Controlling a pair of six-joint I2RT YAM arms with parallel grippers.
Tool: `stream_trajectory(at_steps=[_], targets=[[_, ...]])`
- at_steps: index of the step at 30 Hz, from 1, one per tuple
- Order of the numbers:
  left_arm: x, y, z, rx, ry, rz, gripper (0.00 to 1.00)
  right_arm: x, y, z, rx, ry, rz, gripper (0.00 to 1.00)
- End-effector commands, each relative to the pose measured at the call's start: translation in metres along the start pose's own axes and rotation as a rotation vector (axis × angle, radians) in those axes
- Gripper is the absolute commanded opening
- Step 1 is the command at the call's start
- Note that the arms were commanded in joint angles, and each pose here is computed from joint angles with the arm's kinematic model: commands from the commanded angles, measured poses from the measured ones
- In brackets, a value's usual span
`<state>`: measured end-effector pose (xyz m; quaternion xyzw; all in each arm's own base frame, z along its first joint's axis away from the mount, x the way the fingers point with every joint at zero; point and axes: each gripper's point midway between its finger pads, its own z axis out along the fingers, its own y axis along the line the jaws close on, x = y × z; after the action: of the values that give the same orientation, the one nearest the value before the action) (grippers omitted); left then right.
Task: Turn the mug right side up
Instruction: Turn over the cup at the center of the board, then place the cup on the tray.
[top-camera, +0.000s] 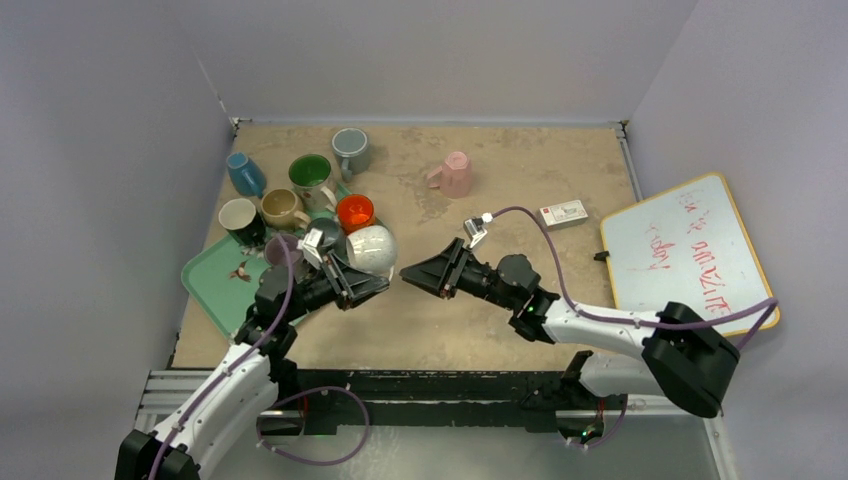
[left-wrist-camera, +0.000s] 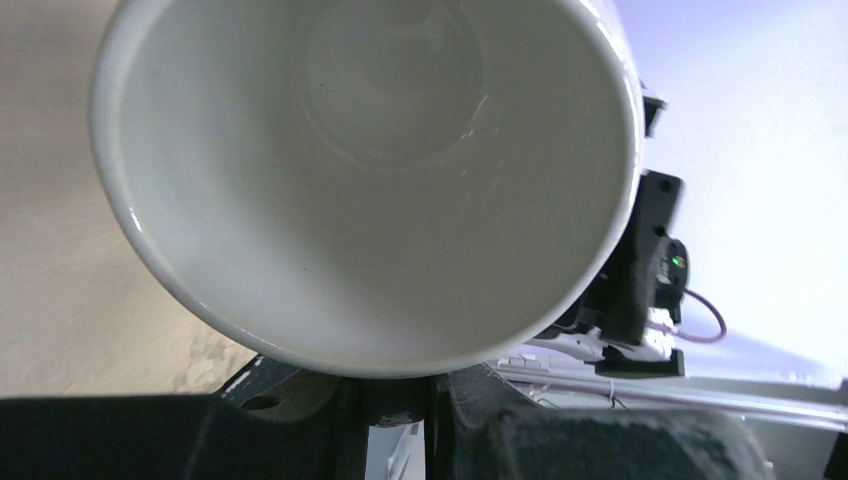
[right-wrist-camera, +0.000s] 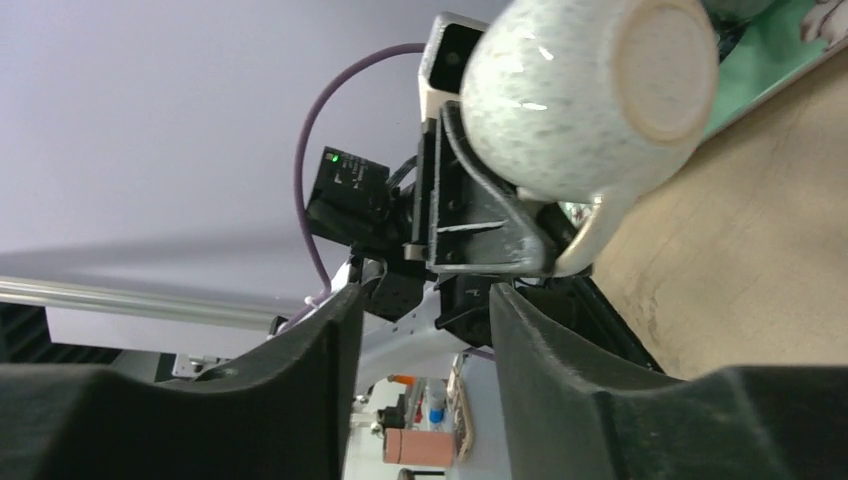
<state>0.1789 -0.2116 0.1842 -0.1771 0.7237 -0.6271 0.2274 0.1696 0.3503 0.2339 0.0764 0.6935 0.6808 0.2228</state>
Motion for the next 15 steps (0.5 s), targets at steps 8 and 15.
stream_trajectory(at_steps=[8, 15], targets=[[-0.029, -0.026, -0.006, -0.053, -0.151, 0.176, 0.00, -0.016, 0.022, -0.022, 0.043, -0.073, -0.162, 0.97], [-0.074, -0.035, -0.046, -0.325, -0.400, 0.373, 0.00, -0.015, 0.028, -0.039, 0.055, -0.082, -0.192, 0.99]])
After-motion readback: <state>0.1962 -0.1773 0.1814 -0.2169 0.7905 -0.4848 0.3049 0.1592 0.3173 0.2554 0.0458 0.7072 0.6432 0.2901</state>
